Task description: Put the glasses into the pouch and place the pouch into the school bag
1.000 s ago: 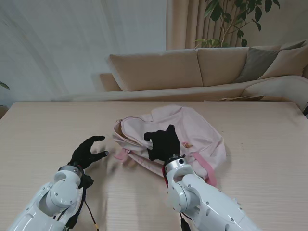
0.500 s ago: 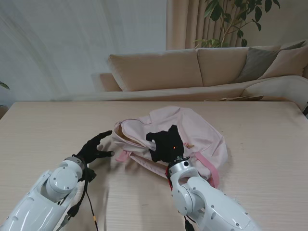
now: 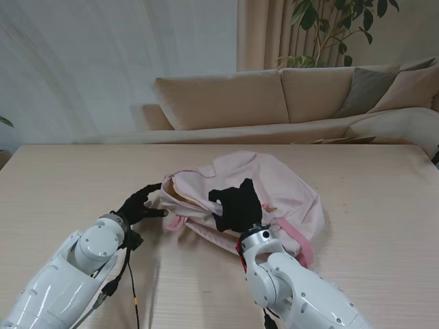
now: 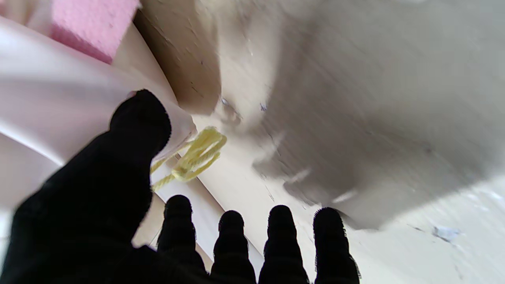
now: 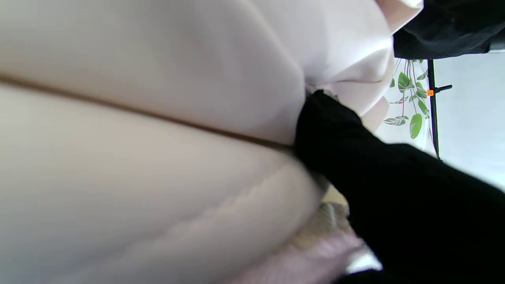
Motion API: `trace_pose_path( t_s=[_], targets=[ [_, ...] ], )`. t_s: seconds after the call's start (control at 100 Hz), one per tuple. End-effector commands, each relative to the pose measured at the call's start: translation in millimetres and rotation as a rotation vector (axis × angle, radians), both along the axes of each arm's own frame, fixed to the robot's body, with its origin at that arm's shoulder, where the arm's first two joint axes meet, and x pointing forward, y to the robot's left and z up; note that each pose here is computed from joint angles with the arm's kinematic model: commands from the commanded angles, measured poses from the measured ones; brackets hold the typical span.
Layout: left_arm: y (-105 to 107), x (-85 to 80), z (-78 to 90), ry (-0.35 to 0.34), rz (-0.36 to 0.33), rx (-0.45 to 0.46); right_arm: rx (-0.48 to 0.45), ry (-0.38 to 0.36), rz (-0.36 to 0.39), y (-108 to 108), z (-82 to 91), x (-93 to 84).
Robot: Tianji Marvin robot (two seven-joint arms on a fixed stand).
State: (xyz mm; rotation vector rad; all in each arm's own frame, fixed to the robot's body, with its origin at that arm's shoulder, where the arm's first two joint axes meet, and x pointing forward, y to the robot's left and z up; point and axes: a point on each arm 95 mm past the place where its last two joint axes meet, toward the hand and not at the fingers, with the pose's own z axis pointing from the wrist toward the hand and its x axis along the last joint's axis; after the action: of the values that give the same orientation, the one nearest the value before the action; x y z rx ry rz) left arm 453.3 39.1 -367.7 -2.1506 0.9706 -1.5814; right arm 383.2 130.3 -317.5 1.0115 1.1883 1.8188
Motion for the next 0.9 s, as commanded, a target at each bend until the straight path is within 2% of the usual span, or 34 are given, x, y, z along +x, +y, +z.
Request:
trace_pose_path(
  t_s=[0.0,0.17,0.24,0.59,0.73,0.89],
  targets=[
    [-4,0.4,-5.4,0.008,0.015,-0.009,0.002,0.001,0.014,2,1.4,-1.8],
    [-5,7.1,-8.9,-0.011,0.064,-0.005,0.002,-0.006,0.021,0,1.9,-1.4],
    [-6,9.9,-10.1,0.008,0.073,-0.033,0.004,-0.008,0.023,0,2.0,-1.6],
    [-6,22.7,-15.5,0.129,0.0,-0.131,0.009,-0.007,0.037,0,-0.3,-0.2],
    [-10,21.7,-18.4,0.135,0.005,-0.164,0.01,-0.012,0.032,0,-0.2,2.5],
    [-13,13.5,-21.3,0.143,0.012,-0.201,-0.007,-0.023,0.01,0,-1.5,12.4]
  ],
)
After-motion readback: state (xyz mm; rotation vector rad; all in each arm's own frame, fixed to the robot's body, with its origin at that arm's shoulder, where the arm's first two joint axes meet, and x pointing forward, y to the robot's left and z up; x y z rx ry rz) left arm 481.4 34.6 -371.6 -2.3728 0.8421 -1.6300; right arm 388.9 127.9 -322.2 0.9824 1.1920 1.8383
